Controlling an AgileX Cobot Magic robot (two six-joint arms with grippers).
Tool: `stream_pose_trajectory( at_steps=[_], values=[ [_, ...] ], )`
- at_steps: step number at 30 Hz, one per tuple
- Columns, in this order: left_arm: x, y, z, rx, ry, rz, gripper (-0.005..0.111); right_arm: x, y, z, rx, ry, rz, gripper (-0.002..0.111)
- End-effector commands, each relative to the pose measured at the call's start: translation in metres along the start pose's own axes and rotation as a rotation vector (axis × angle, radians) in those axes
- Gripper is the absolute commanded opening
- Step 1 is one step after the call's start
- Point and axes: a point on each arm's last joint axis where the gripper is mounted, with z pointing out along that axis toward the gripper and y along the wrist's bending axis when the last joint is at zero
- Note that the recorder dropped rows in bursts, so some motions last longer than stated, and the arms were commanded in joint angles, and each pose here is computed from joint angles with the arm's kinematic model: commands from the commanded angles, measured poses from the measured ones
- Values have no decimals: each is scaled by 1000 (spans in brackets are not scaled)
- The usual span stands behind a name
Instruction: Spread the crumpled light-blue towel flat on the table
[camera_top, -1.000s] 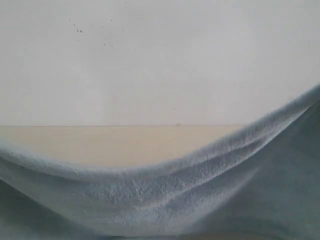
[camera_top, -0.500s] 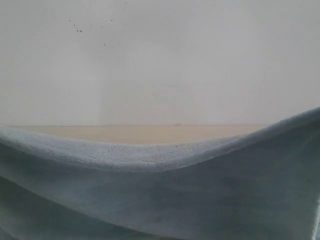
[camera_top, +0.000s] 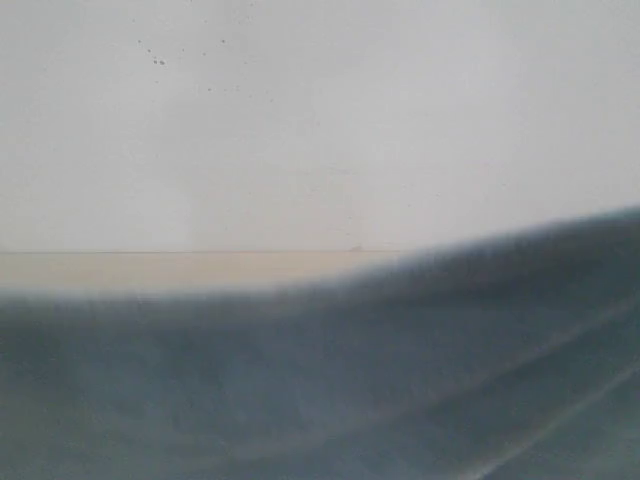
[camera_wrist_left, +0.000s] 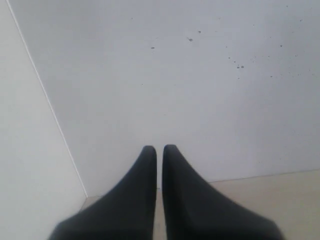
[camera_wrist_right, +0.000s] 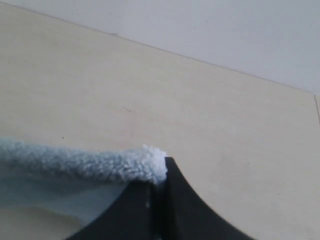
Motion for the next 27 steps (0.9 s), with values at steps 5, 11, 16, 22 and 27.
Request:
stream_pose_trajectory(
  at_steps=[5, 11, 16, 22, 27],
  values=[
    [20, -42, 28, 59, 80, 227, 4, -22, -14, 49, 66, -18, -52, 0],
    [57, -105, 72, 109, 221, 456, 4, -16, -22, 160, 25, 187, -50, 0],
    [70, -140, 90, 197, 303, 345, 4, 10, -22, 219, -9, 363, -61, 0],
    [91, -176, 84, 484, 424, 407, 4, 24, -20, 241, -31, 449, -58, 0],
    [91, -175, 84, 477, 425, 415, 4, 24, -20, 239, -29, 444, -58, 0]
  ],
)
